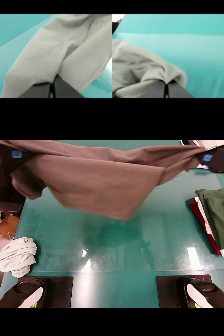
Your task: Fold the shirts.
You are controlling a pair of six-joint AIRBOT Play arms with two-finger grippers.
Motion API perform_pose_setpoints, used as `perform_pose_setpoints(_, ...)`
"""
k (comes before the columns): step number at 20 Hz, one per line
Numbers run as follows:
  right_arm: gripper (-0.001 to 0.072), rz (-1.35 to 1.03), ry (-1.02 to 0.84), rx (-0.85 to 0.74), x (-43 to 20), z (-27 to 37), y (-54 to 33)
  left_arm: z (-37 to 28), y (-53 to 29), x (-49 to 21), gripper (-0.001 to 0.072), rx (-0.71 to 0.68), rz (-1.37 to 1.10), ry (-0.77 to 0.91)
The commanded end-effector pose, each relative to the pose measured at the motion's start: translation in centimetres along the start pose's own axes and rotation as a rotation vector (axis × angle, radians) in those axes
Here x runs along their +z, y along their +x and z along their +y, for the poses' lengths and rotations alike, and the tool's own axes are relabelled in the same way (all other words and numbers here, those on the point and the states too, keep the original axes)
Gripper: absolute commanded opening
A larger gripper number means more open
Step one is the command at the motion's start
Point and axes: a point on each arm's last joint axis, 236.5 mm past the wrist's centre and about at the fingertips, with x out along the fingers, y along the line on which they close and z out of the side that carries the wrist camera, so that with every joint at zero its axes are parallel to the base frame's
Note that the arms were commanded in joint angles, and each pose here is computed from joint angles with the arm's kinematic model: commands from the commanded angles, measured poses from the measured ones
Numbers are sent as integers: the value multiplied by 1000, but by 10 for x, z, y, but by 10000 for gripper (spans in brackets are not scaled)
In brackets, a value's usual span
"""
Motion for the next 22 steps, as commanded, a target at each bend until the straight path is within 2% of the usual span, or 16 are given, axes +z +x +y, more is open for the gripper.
perform_pose_setpoints(1,15,6,-86,-154,12,-17,-45,-18,-33,6,28,-3,11,59)
perform_pose_setpoints(6,15,31,-115,-281,11,-42,-59,-17,-35,8,28,5,4,64)
perform_pose_setpoints(10,15,95,-94,-259,0,-44,-39,-16,-26,-7,28,-14,55,19)
perform_pose_setpoints(15,16,332,-106,-178,-47,-41,53,0,48,-107,29,-77,301,-199)
perform_pose_setpoints(19,17,493,-13,-203,-96,-74,137,28,128,-202,29,-57,437,-380)
perform_pose_setpoints(22,20,558,18,-220,-127,-97,184,60,183,-242,39,-9,475,-460)
